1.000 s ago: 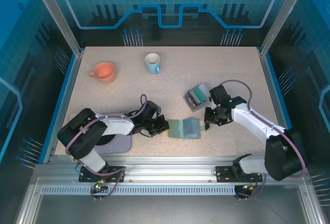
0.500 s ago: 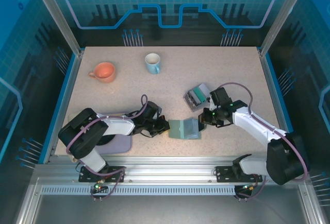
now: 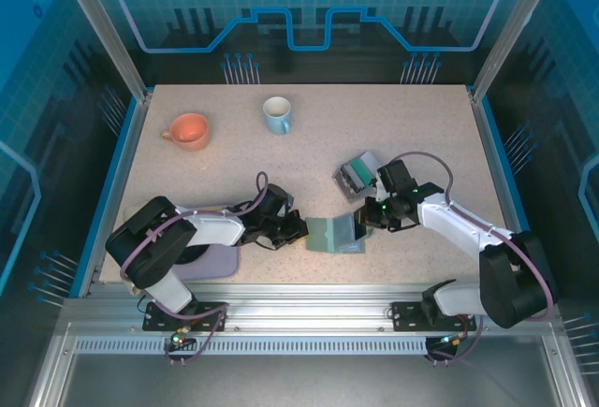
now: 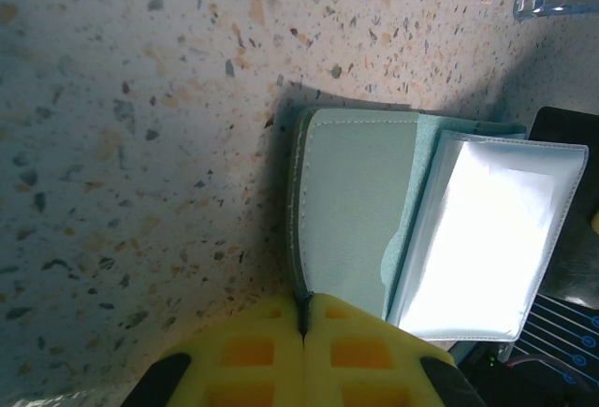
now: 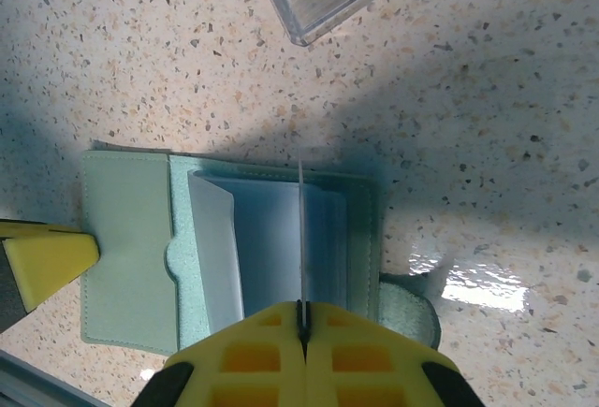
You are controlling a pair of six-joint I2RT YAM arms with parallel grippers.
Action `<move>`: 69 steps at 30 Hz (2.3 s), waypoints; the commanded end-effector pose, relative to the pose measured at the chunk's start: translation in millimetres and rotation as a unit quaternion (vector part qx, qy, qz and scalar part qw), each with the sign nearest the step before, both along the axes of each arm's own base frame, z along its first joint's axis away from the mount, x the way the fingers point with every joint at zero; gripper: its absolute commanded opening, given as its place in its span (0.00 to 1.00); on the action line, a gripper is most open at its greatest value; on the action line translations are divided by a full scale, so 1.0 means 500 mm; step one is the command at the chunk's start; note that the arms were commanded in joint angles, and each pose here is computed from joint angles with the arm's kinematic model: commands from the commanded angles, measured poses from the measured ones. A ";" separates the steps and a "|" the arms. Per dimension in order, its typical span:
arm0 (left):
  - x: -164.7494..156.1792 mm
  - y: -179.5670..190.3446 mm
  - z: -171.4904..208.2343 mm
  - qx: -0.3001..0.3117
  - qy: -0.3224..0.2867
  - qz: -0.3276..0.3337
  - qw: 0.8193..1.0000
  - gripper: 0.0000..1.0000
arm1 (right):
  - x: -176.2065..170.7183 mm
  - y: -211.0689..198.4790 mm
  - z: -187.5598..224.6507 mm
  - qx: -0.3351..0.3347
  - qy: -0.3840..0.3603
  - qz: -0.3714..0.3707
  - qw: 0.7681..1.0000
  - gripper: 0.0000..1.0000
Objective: Put the credit cards into the card holder
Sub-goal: Flip over the card slot in the card holder.
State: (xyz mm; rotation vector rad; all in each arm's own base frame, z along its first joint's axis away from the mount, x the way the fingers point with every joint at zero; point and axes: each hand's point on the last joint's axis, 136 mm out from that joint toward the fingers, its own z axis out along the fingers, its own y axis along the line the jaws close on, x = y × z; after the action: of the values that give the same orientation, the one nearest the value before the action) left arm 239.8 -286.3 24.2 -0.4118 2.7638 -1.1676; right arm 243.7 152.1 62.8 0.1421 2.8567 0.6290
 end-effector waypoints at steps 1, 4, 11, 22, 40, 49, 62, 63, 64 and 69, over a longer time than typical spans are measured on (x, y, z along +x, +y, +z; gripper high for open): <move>0.013 -0.006 0.004 0.005 -0.007 0.003 1.000 0.00 | -0.011 -0.005 -0.006 -0.018 0.008 0.002 1.000 0.02; 0.013 -0.007 0.004 0.005 -0.007 0.002 1.000 0.00 | -0.012 -0.021 -0.005 -0.042 -0.002 0.000 0.999 0.02; 0.011 -0.007 0.004 0.005 -0.006 0.002 1.000 0.00 | -0.010 -0.013 -0.002 -0.035 -0.004 0.013 0.999 0.02; 0.011 -0.009 0.002 0.005 -0.003 0.001 1.000 0.00 | -0.009 0.000 -0.019 -0.033 0.005 0.018 0.999 0.02; 0.012 -0.010 0.003 0.006 -0.002 0.000 1.000 0.00 | 0.000 0.046 0.013 0.037 -0.006 0.014 0.999 0.02; 0.020 -0.016 0.006 -0.001 -0.008 0.003 1.000 0.00 | 0.005 0.115 0.060 0.126 -0.020 0.035 0.991 0.03; 0.019 -0.009 0.005 0.006 -0.012 0.024 1.000 0.15 | -0.006 0.125 -0.050 0.079 0.030 0.017 0.996 0.02; 0.017 -0.002 0.003 0.011 -0.012 0.028 0.999 0.21 | -0.008 0.121 -0.055 0.075 0.032 0.017 0.997 0.02; 0.016 0.003 0.003 0.015 -0.014 0.032 0.999 0.27 | -0.011 0.118 -0.060 0.071 0.036 0.016 0.997 0.02; 0.019 0.001 0.024 0.014 -0.034 0.022 0.999 0.40 | -0.016 0.115 -0.072 0.071 0.041 0.015 0.997 0.02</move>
State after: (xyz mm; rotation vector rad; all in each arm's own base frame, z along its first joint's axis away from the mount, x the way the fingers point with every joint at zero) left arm 249.7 -287.4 30.3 -0.4523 2.7140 -1.1312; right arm 242.6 216.0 41.4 0.1225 2.8576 0.9013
